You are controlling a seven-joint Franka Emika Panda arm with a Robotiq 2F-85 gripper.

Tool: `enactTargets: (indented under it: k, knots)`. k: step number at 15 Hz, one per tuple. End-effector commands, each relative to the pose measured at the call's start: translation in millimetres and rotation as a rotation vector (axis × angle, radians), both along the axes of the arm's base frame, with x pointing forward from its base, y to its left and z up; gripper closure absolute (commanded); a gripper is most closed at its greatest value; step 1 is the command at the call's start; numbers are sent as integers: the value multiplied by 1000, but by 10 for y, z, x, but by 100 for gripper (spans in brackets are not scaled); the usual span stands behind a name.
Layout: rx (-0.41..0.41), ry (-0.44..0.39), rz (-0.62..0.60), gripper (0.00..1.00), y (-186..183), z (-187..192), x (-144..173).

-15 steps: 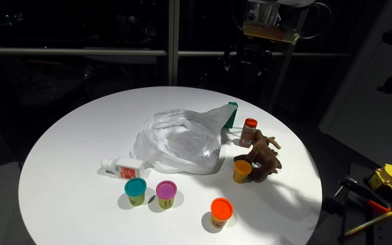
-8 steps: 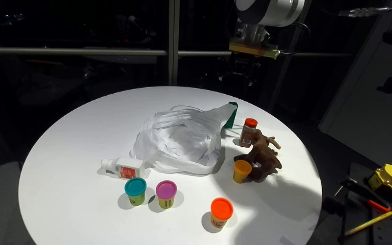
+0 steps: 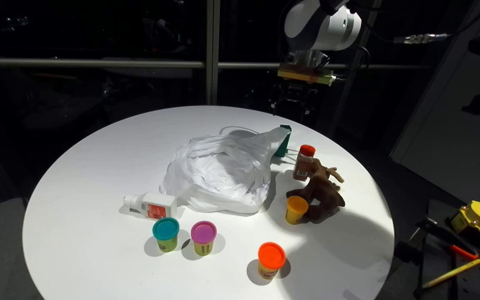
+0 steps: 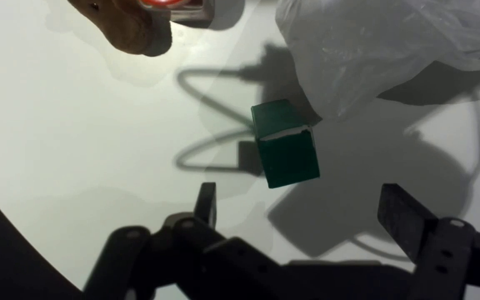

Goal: Put the things on the table into the plastic bag

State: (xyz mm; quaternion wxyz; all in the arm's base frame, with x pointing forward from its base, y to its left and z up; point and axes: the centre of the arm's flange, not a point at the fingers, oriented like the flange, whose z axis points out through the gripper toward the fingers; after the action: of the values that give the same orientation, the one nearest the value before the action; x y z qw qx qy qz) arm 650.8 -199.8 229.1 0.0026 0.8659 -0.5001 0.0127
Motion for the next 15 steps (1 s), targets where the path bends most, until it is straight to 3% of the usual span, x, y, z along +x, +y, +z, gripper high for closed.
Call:
enactTargets:
  k: [1, 9, 15]
  knots:
    - [17, -8, -17, 0, -98, -55, 152]
    - [77, 47, -15, 0, 1, -328, 97]
    - [69, 47, -27, 0, -52, -371, 94]
